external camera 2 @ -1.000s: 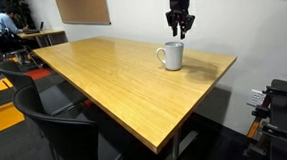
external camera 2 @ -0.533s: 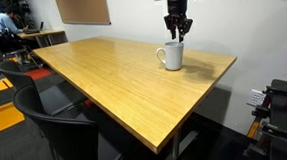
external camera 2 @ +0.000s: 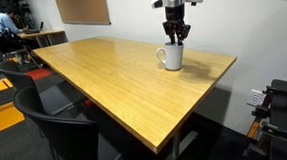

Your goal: Take the marker from the white cup and put it on the table

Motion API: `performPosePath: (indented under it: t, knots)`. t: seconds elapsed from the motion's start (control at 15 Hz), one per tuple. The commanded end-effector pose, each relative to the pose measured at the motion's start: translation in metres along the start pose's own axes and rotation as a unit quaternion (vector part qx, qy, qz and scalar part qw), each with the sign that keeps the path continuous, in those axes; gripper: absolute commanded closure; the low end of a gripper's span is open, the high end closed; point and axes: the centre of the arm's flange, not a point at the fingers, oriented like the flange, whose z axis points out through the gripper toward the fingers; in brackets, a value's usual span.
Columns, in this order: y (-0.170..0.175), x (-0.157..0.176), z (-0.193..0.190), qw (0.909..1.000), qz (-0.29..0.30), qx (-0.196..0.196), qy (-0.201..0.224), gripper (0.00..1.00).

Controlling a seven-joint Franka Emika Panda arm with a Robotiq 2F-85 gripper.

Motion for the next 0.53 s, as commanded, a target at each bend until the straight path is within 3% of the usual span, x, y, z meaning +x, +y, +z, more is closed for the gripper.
performPosePath:
  t: [0.0,0.47]
  knots:
    - [0.0134,0.0029,0.0006,0.9999,-0.009,0.01,-0.006,0.56]
    - [0.0197,0.0036,0.0039,0.9996,-0.007,0.025,-0.014,0.58]
